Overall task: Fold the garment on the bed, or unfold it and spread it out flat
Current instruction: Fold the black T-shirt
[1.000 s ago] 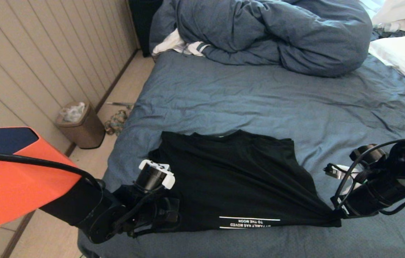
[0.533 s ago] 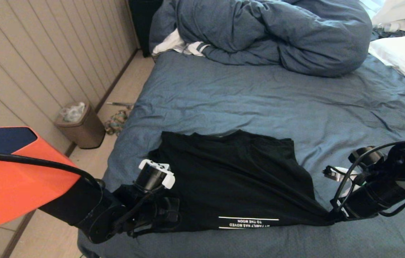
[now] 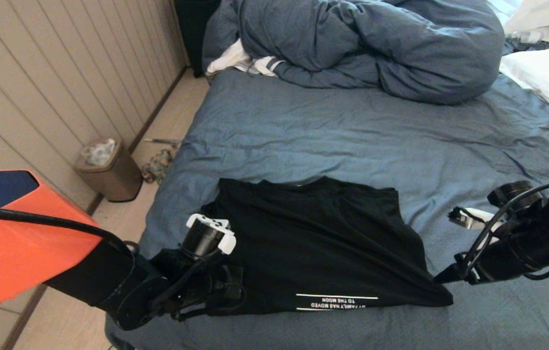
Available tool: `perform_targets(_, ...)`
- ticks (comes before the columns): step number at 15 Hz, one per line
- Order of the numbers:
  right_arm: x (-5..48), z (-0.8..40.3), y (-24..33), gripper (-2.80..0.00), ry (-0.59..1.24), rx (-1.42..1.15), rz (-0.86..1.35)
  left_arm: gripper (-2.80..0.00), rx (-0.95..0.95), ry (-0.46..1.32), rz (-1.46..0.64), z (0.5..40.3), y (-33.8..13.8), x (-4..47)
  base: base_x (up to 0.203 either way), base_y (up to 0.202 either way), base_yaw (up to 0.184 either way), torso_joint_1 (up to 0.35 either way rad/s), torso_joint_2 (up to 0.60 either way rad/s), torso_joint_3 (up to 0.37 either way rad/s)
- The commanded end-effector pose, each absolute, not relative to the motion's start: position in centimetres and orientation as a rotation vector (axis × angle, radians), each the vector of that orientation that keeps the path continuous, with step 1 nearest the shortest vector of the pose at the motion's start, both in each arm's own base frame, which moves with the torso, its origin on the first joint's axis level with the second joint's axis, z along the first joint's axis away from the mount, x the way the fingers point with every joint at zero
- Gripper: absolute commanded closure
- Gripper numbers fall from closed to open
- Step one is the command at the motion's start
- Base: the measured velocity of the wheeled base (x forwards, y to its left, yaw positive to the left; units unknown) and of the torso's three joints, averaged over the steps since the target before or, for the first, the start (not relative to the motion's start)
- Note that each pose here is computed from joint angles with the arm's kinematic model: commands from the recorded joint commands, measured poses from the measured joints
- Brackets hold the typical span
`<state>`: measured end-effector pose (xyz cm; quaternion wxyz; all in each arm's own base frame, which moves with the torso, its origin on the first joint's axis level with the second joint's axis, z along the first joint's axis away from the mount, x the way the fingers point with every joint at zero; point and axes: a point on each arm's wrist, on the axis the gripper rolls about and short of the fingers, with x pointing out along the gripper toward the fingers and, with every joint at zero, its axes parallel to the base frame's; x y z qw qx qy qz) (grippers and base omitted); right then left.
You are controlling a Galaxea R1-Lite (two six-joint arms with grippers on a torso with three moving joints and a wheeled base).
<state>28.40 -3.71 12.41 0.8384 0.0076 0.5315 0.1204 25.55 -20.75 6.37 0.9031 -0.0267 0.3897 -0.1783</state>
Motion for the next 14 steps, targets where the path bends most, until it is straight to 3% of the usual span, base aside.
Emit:
perform_targets(1,28.6,15.2,-3.8,-2.37,1.012,-0.001,0.238,0.0,-0.064,0.791,-0.371,6.9,-20.6,25.4,0.0,0.0,0.0,0.0,0.0,0.0)
perform_targets(2,29.2,16.4,-3.8,0.0,0.963,0.003,0.224,0.0,-0.068,0.787,-0.372,7.0,-20.7,25.4,0.0,0.0,0.0,0.0,0.0,0.0)
perform_targets(11,40.0,15.8,-2.4,0.0,0.864,0.041,0.231,0.0,-0.079,0.777,-0.371,7.3,-20.6,25.4,0.0,0.0,0.0,0.0,0.0,0.0)
perform_targets(12,40.4,15.6,-2.3,-2.8,0.861,0.039,0.229,0.0,-0.079,0.777,-0.371,7.4,-20.6,25.4,0.0,0.0,0.0,0.0,0.0,0.0)
perform_targets(14,41.3,15.0,-1.9,-2.8,0.846,0.024,0.225,0.0,-0.079,0.778,-0.372,7.3,-20.7,25.4,0.0,0.0,0.0,0.0,0.0,0.0)
